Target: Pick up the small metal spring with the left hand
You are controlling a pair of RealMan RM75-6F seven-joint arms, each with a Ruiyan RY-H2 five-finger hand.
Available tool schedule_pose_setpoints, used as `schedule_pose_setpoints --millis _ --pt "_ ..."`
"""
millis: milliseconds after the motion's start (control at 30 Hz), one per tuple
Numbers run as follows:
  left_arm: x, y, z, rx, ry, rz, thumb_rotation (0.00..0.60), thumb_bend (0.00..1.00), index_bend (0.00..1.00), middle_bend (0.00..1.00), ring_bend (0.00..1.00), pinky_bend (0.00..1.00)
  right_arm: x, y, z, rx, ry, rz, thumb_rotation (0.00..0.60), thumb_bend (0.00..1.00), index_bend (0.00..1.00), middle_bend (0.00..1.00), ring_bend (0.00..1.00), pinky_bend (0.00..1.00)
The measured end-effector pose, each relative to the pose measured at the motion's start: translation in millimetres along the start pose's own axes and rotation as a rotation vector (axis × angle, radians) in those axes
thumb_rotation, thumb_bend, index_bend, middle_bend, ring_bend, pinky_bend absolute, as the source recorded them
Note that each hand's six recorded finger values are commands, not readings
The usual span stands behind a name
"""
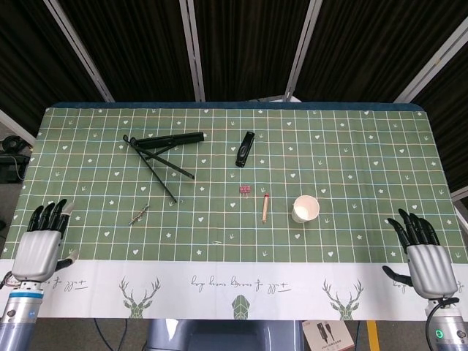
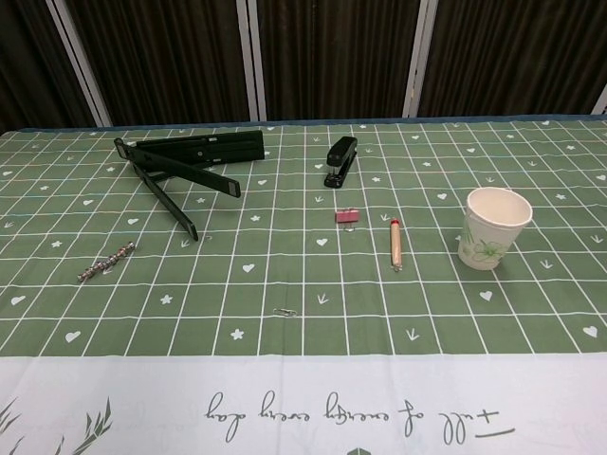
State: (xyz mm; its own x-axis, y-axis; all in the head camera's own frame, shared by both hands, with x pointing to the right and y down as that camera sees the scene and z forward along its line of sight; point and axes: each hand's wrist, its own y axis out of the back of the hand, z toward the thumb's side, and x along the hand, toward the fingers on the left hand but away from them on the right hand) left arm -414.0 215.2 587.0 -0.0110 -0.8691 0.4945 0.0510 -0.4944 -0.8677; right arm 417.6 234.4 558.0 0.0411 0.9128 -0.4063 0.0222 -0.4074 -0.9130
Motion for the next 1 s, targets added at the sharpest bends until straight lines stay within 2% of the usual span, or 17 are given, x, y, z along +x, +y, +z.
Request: schedule_pose_setpoints --millis 200,467,733,1000 --pt "19.6 -9.4 10.5 -0.004 0.029 -0.029 0.600 0.21 0.00 0.00 0.00 0.00 0.1 -1.0 3.9 -0.005 0.012 0.004 0.600 0.06 0.13 0.00 0.00 0.09" --pt "64.8 -33.1 43.4 -0.004 0.102 -0.102 0.600 0.22 0.00 0.00 0.00 0.00 -1.5 -2.8 5.6 -0.019 0.015 0.013 0.600 0.06 0.13 0.00 0.00 0.09" --pt "99.4 -53.5 75.8 0.070 0.123 -0.133 0.600 0.23 0.00 0.00 0.00 0.00 -1.5 -2.7 6.0 -0.036 0.018 0.014 0.600 0.06 0.13 0.00 0.00 0.09" --pt "117.3 -65.1 93.4 0.087 0.134 -0.153 0.600 0.23 0.00 0.00 0.00 0.00 -1.9 -2.1 5.1 -0.044 0.014 0.014 0.600 0.06 0.13 0.00 0.00 0.09"
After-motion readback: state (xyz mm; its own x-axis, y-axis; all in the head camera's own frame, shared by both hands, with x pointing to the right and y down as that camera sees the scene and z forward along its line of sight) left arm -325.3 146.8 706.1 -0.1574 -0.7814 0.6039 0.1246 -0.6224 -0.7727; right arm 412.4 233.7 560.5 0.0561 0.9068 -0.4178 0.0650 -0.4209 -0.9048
